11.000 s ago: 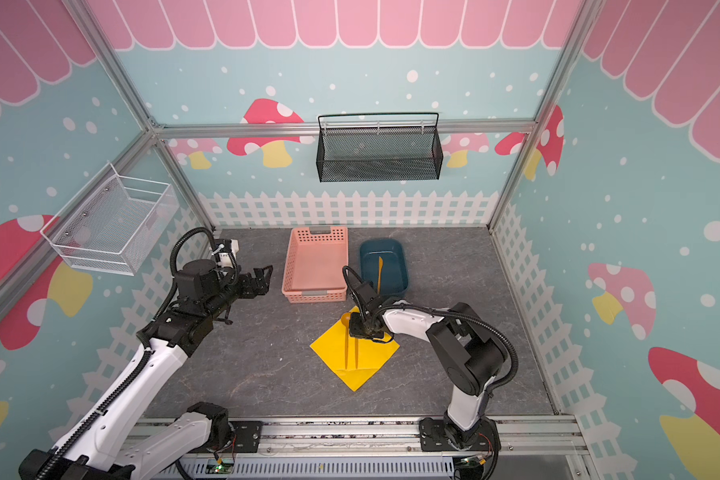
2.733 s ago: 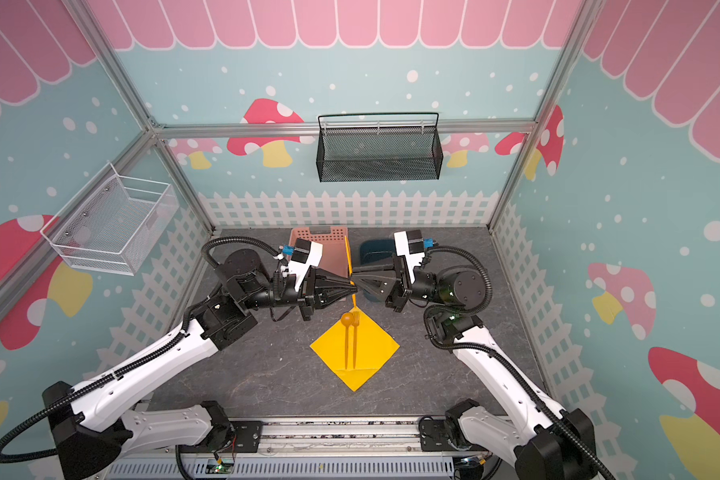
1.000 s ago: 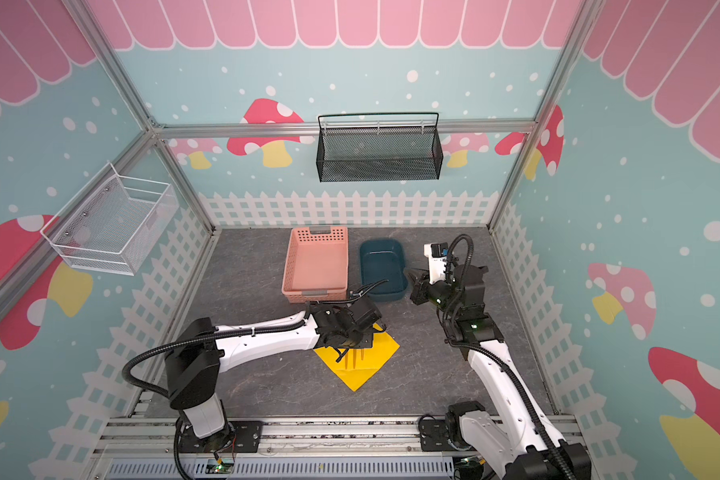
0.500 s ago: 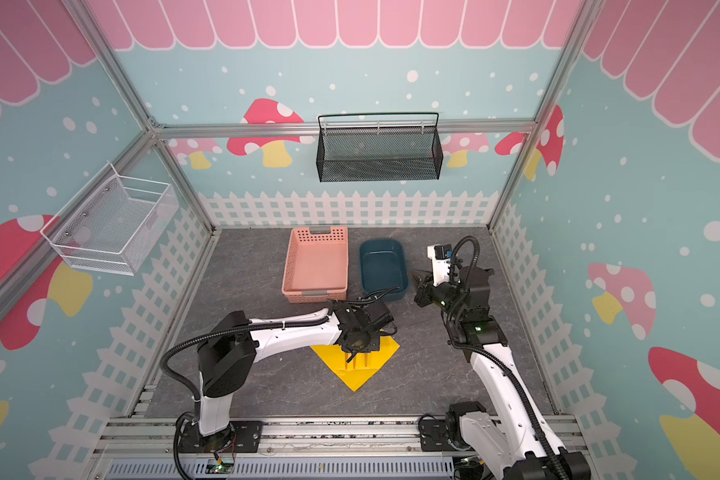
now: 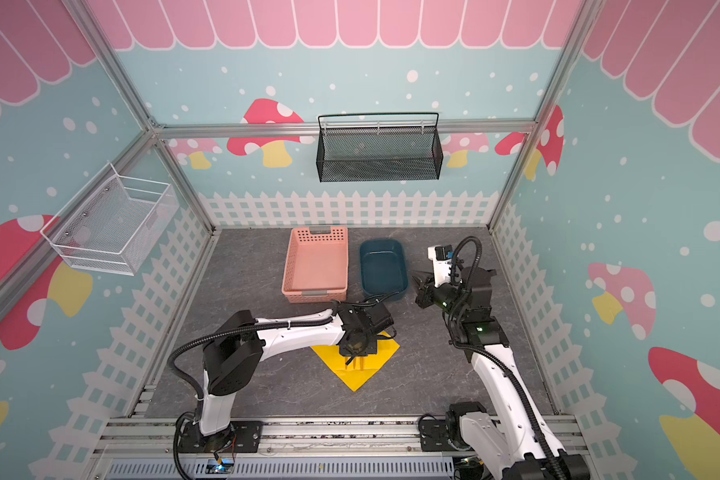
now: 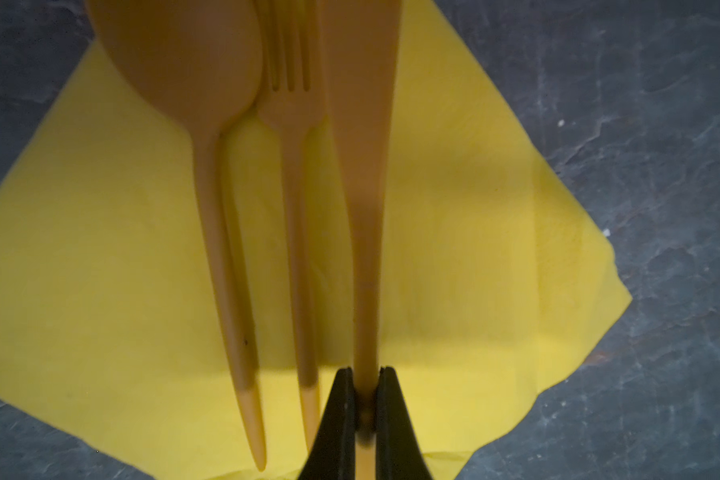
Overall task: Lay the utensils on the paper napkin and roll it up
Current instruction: 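Lower the yellow knife onto the napkin beside the fork with the left gripper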
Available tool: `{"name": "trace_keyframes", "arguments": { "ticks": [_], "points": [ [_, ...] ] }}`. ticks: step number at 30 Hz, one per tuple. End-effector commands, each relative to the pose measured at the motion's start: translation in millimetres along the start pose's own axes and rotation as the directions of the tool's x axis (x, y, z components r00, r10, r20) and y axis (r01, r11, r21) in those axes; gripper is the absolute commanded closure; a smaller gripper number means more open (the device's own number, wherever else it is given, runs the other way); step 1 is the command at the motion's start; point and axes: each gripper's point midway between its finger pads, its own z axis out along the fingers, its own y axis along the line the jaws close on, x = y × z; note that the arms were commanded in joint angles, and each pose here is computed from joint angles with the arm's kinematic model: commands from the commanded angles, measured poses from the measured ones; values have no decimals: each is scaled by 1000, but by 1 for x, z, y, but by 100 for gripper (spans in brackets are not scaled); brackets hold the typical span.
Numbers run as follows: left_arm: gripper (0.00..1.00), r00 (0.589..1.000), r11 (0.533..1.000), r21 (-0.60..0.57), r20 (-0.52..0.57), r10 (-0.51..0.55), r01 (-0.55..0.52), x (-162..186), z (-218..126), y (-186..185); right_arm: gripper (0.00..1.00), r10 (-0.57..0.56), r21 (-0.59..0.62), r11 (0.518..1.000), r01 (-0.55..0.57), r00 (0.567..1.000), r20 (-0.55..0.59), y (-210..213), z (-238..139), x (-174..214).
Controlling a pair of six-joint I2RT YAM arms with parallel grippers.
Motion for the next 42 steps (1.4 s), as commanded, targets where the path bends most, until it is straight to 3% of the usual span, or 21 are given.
{"name": "trace_keyframes", "arguments": {
  "ticks": [1,42],
  "points": [
    [96,999,999,-13,22,-35,35,-7,0,-3,92,-4,-16,1000,4,1000,2,3,-4,1],
    [92,998,997,-47,28,-57,58,-12,12,2,93,5,-22,1000,-5,1000,1,2,-4,2]
  ]
}}
